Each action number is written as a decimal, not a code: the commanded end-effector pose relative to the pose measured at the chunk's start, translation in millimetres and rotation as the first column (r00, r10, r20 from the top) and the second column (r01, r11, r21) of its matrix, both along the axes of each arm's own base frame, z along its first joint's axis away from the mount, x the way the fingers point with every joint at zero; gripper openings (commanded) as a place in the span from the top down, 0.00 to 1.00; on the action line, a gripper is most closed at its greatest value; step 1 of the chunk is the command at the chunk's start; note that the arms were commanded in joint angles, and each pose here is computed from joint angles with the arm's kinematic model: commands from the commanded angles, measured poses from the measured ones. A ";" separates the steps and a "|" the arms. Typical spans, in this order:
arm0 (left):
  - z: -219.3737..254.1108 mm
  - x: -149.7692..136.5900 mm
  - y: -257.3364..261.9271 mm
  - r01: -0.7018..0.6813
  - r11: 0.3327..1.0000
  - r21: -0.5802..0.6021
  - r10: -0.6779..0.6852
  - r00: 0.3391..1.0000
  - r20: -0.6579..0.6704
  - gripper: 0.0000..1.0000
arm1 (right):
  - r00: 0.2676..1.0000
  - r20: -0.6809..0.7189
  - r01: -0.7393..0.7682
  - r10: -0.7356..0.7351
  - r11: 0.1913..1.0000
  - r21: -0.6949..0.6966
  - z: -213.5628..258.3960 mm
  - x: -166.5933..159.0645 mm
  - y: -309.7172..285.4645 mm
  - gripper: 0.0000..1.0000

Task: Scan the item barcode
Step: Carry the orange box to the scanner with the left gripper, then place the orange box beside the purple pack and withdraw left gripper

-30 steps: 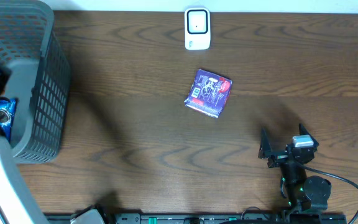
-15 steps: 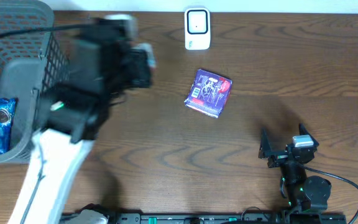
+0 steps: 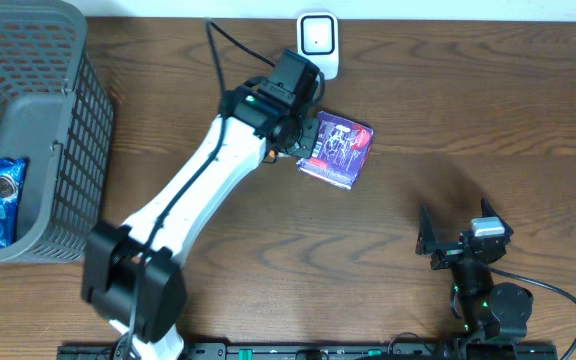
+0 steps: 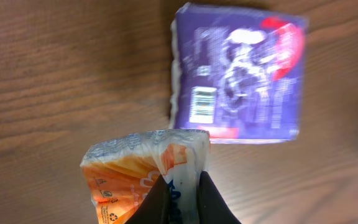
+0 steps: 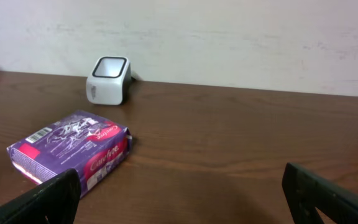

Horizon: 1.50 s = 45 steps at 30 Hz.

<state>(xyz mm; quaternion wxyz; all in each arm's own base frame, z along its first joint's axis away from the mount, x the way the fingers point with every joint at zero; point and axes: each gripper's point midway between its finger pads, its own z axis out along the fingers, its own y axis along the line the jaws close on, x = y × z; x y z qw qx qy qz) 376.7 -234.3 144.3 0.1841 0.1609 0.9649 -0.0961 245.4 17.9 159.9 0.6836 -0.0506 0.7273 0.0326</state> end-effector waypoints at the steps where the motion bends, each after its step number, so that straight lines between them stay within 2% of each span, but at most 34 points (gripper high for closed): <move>1: -25.4 6.5 7.0 0.019 0.996 0.089 -0.017 1.000 -0.018 0.91 | 1.000 0.002 -0.010 0.010 1.000 -0.007 -0.3 -0.4 2.0 0.01; 2: -35.8 5.6 5.3 0.026 0.995 0.100 -0.022 0.999 -0.039 0.83 | 1.000 0.002 -0.010 0.010 1.000 -0.007 -0.3 -0.4 2.0 0.01; 4: -47.1 6.4 3.9 0.030 0.993 0.113 -0.024 0.998 -0.056 0.83 | 1.000 0.002 -0.010 0.010 1.000 -0.007 -0.3 -0.4 2.0 0.01; 5: -53.4 7.8 3.0 0.030 0.993 0.116 -0.023 0.998 -0.063 0.79 | 1.000 0.002 -0.010 0.010 1.000 -0.007 -0.3 -0.4 2.0 0.01; 6: -70.6 11.8 0.8 0.032 0.992 0.125 -0.022 0.997 -0.079 0.56 | 1.000 0.002 -0.010 0.010 1.000 -0.007 -0.3 -0.4 2.0 0.01; 8: -84.9 12.6 0.1 0.034 0.990 0.136 -0.021 0.995 -0.099 0.54 | 1.000 0.002 -0.010 0.010 1.000 -0.007 -0.3 -0.4 2.0 0.01; 9: -94.4 12.1 0.2 0.037 0.989 0.145 -0.020 0.993 -0.116 0.50 | 1.000 0.002 -0.010 0.010 1.000 -0.007 -0.3 -0.4 2.0 0.01; 12: -105.7 8.6 -2.0 -0.007 0.992 0.129 0.027 0.987 -0.155 0.50 | 1.000 0.002 -0.010 0.010 1.000 -0.007 -0.3 -0.4 2.0 0.01; 17: -105.4 -2.9 -23.1 0.020 1.000 0.009 -0.017 0.974 -0.224 0.51 | 1.000 0.002 -0.010 0.010 1.000 -0.007 -0.3 -0.4 2.0 0.01; 19: -104.1 -7.1 -29.5 0.030 0.999 -0.029 -0.036 0.969 -0.246 0.61 | 1.000 0.002 -0.010 0.010 1.000 -0.007 -0.3 -0.4 2.0 0.01; 21: -102.0 -12.2 -37.1 0.040 0.996 -0.075 -0.059 0.961 -0.270 0.65 | 1.000 0.002 -0.010 0.010 1.000 -0.007 -0.3 -0.4 2.0 0.01; 24: -93.8 -22.3 -52.5 0.058 0.983 -0.174 -0.111 0.944 -0.311 0.66 | 1.000 0.002 -0.010 0.010 1.000 -0.007 -0.3 -0.4 2.0 0.01; 27: -80.4 -24.9 -58.6 0.068 0.973 -0.221 -0.135 0.943 -0.305 0.66 | 1.000 0.002 -0.010 0.010 1.000 -0.007 -0.3 -0.4 2.0 0.01; 33: -15.2 -8.8 -49.2 0.075 0.963 -0.260 -0.113 0.984 -0.137 0.66 | 1.000 0.002 -0.010 0.010 1.000 -0.007 -0.3 -0.4 2.0 0.01; 35: 18.1 4.0 -27.6 0.041 0.975 -0.220 -0.047 0.999 -0.022 0.64 | 1.000 0.002 -0.010 0.010 1.000 -0.007 -0.3 -0.4 2.0 0.01; 36: 36.7 12.0 -10.9 0.006 0.983 -0.185 0.003 0.999 0.049 0.60 | 1.000 0.002 -0.010 0.010 1.000 -0.007 -0.3 -0.4 2.0 0.01; 38: 60.8 21.2 12.9 -0.051 0.988 -0.142 0.071 0.987 0.142 0.59 | 1.000 0.002 -0.010 0.010 1.000 -0.007 -0.3 -0.4 2.0 0.01; 39: 82.9 28.0 37.1 -0.115 0.988 -0.108 0.136 0.965 0.224 0.53 | 1.000 0.002 -0.010 0.010 1.000 -0.007 -0.3 -0.4 2.0 0.01; 43: 139.2 38.0 116.8 -0.335 0.941 -0.041 0.320 0.850 0.419 0.51 | 1.000 0.002 -0.010 0.010 1.000 -0.007 -0.3 -0.4 2.0 0.01; 45: 171.7 36.2 185.9 -0.521 0.854 -0.011 0.448 0.722 0.527 0.45 | 1.000 0.002 -0.010 0.010 1.000 -0.007 -0.3 -0.4 2.0 0.01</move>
